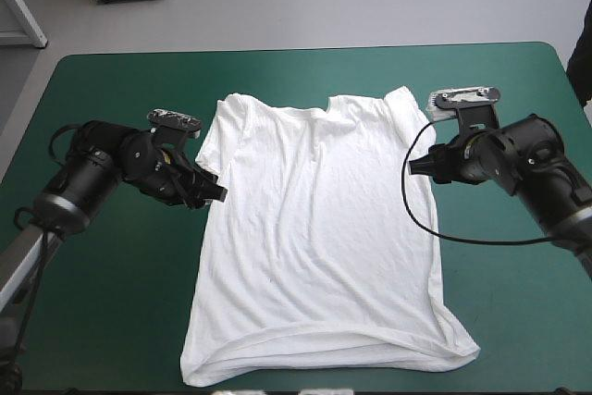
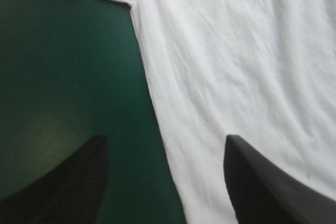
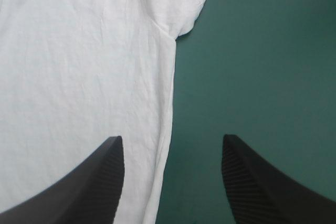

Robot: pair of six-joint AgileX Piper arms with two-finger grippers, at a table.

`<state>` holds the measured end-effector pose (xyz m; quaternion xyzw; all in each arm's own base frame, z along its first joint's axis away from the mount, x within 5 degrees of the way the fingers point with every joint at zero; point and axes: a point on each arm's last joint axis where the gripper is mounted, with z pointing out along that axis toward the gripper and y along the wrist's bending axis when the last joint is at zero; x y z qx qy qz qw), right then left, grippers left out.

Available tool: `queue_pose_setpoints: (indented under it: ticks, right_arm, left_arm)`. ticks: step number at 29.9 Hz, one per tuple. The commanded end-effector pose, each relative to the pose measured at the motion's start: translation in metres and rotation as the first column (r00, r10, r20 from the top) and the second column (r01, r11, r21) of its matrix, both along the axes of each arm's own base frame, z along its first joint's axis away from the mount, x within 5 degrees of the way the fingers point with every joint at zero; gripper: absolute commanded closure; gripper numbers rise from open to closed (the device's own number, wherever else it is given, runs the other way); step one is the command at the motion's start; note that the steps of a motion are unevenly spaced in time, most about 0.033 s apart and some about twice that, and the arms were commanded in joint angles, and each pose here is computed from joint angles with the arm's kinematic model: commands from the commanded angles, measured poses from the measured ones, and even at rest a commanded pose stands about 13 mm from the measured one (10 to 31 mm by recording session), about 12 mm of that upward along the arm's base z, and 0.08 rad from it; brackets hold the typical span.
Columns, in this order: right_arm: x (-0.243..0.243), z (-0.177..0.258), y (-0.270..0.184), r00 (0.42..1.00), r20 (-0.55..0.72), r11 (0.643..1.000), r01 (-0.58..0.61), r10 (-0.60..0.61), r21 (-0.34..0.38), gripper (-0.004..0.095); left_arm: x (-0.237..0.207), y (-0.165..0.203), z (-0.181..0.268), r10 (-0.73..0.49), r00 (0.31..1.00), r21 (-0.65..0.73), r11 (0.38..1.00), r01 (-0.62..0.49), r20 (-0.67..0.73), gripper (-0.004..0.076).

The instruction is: Fold the cloth

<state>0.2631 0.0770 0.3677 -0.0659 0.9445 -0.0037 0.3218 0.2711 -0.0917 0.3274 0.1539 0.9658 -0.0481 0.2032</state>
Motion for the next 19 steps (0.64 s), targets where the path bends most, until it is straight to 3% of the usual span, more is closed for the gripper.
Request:
queue_pose_setpoints:
  ticks: [1,19]
  right_arm:
    - [0.015,0.019,-0.002,0.995,0.1,1.0,0.008,-0.009,0.006,0.0379]
    - [0.042,0.009,-0.018,0.998,0.063,0.999,0.026,-0.025,-0.022,0.038]
  left_arm:
    - [0.016,-0.005,0.0,0.023,0.998,-0.03,0.999,-0.022,0.051,0.0255]
    - [0.07,-0.022,-0.094,0.05,0.991,0.027,0.999,-0.047,-0.127,0.0256]
